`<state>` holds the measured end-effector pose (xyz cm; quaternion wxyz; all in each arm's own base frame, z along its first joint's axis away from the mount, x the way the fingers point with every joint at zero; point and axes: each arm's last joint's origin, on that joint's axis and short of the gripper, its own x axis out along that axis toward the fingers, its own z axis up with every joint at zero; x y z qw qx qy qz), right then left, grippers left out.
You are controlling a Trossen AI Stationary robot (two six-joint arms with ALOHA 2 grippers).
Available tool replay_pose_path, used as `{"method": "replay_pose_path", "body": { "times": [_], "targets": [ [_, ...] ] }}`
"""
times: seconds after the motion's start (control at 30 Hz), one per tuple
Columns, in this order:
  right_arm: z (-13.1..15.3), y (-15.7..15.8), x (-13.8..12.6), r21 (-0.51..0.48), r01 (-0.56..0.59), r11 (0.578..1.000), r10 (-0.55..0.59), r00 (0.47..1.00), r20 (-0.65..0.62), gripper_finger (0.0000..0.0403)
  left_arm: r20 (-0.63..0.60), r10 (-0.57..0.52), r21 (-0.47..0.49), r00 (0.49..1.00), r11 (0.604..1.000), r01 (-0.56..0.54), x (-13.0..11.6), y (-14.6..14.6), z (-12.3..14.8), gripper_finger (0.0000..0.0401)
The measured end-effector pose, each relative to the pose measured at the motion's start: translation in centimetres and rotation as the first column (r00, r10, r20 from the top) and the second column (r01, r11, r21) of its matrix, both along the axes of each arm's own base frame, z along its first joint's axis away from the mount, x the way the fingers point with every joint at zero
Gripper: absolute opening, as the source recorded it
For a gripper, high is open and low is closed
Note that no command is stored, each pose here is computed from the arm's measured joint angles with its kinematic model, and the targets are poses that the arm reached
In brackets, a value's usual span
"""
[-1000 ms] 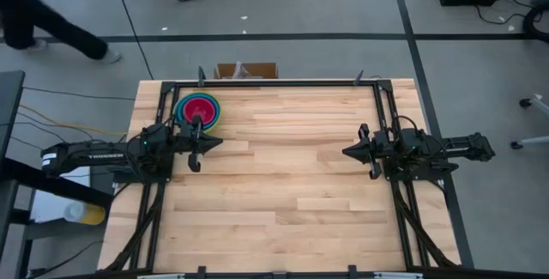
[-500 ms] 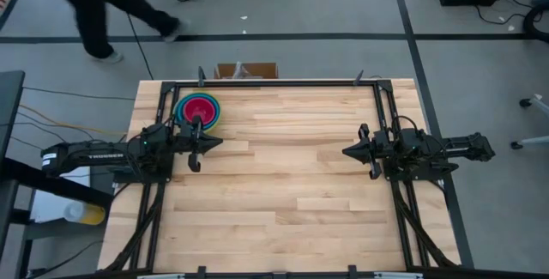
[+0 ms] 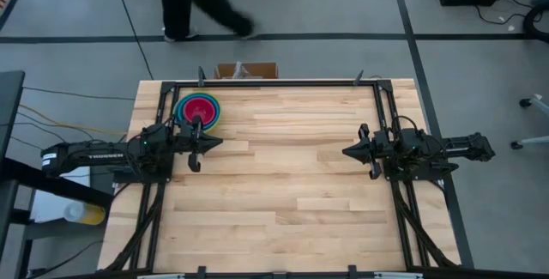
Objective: Nest bowls inside each other
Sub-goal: Return to Home Position
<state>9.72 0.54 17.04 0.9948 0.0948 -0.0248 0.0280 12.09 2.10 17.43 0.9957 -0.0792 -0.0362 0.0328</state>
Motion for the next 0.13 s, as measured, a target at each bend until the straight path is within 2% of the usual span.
{"method": "replay_pose_path", "body": {
  "times": [0.13],
  "targets": [
    [0.0,0.0,0.0,0.0,0.0,1.0,0.0,1.0,0.0,0.0022,0.0,0.0,0.0,1.0,1.0,0.0,0.0,0.0,-0.01,0.0009]
  ]
}}
